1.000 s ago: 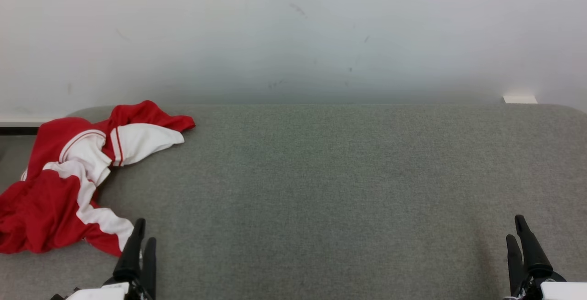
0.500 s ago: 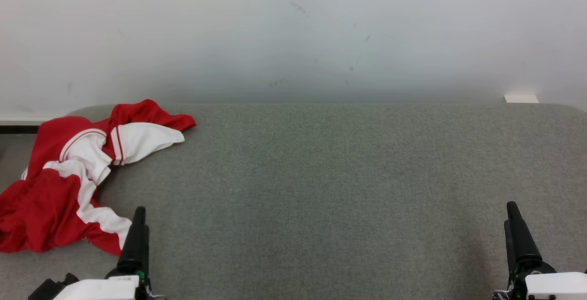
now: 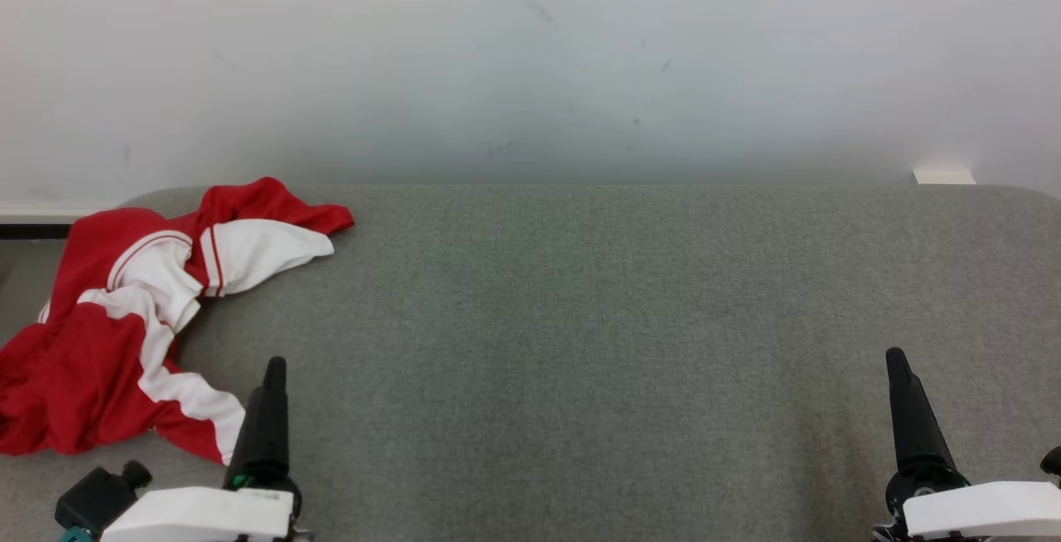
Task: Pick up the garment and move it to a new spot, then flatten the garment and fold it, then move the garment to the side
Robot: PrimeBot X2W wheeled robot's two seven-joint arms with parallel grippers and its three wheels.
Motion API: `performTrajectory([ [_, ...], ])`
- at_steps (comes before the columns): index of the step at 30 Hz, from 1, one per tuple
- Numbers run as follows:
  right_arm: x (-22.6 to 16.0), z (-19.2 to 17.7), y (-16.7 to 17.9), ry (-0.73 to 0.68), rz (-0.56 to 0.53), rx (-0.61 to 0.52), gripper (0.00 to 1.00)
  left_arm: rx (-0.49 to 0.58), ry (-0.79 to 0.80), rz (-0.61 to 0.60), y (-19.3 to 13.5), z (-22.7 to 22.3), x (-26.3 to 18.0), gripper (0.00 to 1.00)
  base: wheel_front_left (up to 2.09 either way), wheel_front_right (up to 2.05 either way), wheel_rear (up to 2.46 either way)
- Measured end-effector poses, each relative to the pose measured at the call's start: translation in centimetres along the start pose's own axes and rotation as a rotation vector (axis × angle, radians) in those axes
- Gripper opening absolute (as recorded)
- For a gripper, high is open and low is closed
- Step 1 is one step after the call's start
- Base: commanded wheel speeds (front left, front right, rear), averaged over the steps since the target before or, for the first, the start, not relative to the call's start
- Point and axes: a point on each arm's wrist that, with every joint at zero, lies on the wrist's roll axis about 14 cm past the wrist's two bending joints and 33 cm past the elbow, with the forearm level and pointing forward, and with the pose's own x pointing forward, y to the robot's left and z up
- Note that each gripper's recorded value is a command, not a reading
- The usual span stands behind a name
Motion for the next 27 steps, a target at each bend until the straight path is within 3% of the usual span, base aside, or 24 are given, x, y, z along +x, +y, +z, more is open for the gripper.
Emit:
performTrajectory([
  [19, -0.1, -1.5, 1.2, 0.041, 0.066, -0.394, 1.00, 0.375, 0.006, -0.010, -0.7, -1.0, -0.3, 1.00, 0.00, 0.00, 0.00],
  [27, -0.3, -2.1, 0.9, 0.054, 0.073, -0.506, 1.00, 0.462, -0.004, -0.020, -0.7, -1.0, -0.4, 1.00, 0.00, 0.00, 0.00],
])
